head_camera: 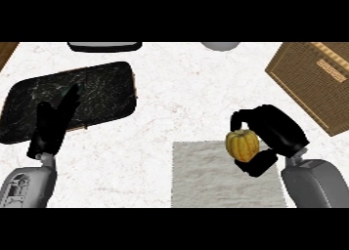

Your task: Pick the squash from the placemat and place it in the basket

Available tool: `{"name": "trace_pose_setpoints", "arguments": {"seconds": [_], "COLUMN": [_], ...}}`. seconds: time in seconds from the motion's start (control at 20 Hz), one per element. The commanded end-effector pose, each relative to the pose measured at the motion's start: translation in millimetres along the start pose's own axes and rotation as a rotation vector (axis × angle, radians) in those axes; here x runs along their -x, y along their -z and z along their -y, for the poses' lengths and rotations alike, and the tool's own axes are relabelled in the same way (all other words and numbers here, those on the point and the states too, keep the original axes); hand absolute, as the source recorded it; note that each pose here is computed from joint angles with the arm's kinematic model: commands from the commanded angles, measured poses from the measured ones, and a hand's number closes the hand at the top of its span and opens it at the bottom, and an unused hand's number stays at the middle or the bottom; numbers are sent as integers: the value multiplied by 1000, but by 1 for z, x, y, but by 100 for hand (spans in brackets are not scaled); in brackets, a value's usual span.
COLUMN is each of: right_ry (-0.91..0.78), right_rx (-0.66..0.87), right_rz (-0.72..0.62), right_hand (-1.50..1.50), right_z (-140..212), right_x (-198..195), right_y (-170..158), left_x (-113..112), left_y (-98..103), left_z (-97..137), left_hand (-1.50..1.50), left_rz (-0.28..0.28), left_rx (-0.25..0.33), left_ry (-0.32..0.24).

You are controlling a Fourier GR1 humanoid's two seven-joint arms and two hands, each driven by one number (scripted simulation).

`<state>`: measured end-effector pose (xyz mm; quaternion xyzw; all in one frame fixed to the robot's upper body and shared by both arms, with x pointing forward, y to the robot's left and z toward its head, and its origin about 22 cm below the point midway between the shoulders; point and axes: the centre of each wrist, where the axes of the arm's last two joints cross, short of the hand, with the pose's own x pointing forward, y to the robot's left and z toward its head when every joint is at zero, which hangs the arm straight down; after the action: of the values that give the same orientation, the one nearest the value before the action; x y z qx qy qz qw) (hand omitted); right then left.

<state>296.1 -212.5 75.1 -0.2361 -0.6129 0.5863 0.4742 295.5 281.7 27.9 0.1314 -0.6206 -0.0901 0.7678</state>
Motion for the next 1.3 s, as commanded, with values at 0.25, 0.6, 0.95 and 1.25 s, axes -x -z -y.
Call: {"name": "trace_pose_setpoints", "arguments": {"seconds": [0.25,0.6,0.95,1.25], "right_ry": [377,411,428,227], "right_rx": [273,399,495,516], "right_rz": [73,45,-34,-231], "right_hand": [150,150,150,150], "right_z": [85,174,261,320], "right_x": [-31,-42,-47,-36], "right_y": [-41,-73,-87,-87], "left_x": [-4,8,1,-2], "left_y": [-3,5,4,4], "left_z": [-7,6,-6,8], "left_hand": [0,0,0,0], "left_rz": [-2,11,2,19], "left_rx": [2,4,10,22], "left_ry": [-19,6,14,-2]}}
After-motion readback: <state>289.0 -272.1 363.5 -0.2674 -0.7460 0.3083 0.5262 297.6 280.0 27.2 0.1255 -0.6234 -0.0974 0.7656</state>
